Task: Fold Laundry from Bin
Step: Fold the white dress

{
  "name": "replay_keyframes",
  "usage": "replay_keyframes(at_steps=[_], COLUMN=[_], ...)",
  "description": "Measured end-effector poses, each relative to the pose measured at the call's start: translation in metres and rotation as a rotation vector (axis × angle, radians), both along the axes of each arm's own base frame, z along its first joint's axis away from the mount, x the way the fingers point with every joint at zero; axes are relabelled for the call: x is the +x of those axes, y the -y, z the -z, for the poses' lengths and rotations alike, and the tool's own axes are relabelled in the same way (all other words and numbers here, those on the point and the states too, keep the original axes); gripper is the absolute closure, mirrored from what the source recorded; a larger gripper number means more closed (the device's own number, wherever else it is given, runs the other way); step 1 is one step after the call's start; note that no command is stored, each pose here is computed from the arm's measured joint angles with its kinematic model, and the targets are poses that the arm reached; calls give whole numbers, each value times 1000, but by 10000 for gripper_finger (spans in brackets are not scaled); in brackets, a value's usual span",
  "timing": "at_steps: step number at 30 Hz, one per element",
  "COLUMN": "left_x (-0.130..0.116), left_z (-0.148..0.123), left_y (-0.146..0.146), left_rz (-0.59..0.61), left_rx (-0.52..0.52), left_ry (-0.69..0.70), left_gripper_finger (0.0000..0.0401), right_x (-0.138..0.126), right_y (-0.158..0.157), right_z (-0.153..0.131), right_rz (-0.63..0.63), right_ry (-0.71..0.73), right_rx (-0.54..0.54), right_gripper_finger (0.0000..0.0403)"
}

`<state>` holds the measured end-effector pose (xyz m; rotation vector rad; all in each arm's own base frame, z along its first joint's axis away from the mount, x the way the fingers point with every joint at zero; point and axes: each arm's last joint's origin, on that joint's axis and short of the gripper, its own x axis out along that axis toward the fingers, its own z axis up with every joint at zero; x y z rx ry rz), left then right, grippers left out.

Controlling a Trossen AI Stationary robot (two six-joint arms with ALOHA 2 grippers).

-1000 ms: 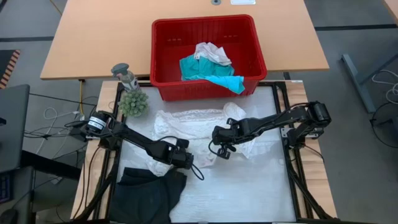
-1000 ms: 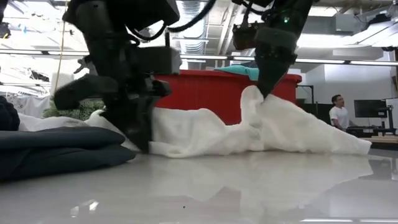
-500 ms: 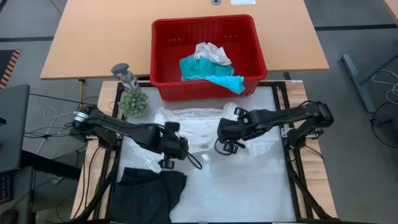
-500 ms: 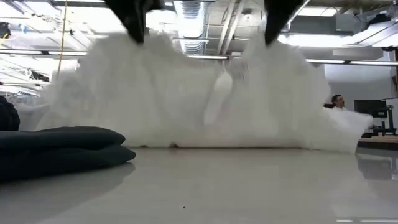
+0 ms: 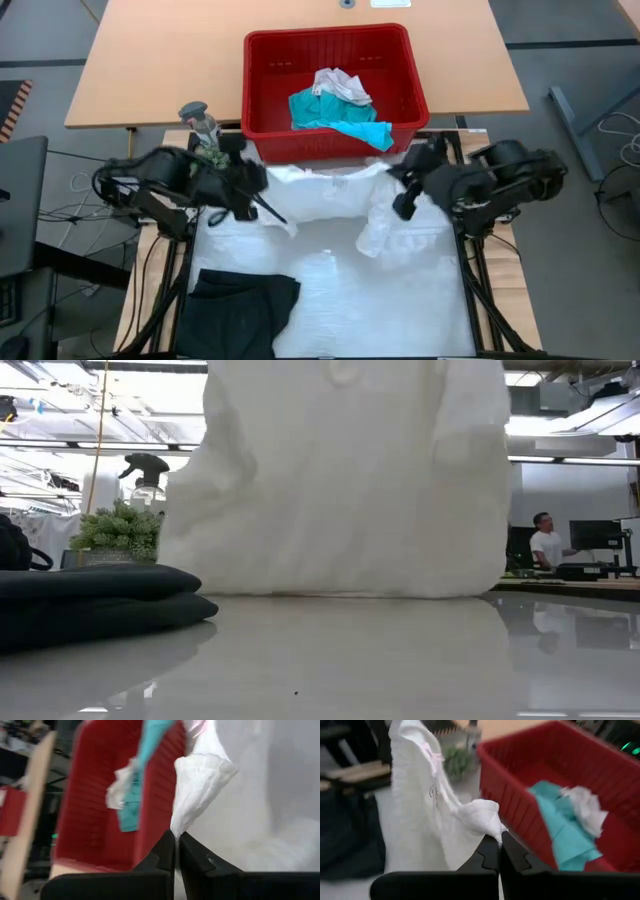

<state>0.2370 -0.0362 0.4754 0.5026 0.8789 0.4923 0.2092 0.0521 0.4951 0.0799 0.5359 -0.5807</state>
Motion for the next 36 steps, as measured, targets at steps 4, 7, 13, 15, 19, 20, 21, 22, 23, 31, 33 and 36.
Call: replay_keyframes(at_steps=[4, 7, 13, 15, 19, 20, 21, 22, 23, 31, 33, 36], left_x=[-12, -19, -23, -21, -17, -16, -16, -15, -14, -7, -6, -3], left_z=[-24, -38, -62, -68, -74, -76, -77, -78, -79, -104, -112, -120], left_y=[-11, -20, -28, -27, -22, -21, -19, -18, -16, -6, -11, -28], left_rz=[-40, -62, -60, -24, 117, 147, 185, 229, 277, 508, 539, 596], left_rx=[95, 165, 289, 322, 370, 375, 383, 392, 404, 649, 716, 720], left_ry=[64, 90, 155, 169, 153, 160, 160, 154, 154, 239, 286, 406], left_gripper_finger=[401, 401, 401, 401, 401, 401, 401, 401, 401, 401, 401, 401], right_x=[-12, -15, -10, -11, -19, -21, -24, -27, -30, -44, -48, -57], right_y=[3, 1, -20, -31, -56, -63, -68, -73, -78, -116, -121, -125], right_z=[-13, -17, -29, -36, -49, -52, -54, -56, -57, -68, -70, -68], right_rz=[31, 30, -99, -154, -295, -329, -353, -368, -387, -470, -387, -162], right_ry=[68, 95, 193, 253, 345, 363, 382, 400, 413, 483, 477, 434], right_rx=[-23, -30, -47, -54, -89, -93, -91, -86, -86, -204, -249, -306], right_gripper_finger=[384, 384, 384, 384, 384, 384, 384, 384, 384, 384, 384, 384])
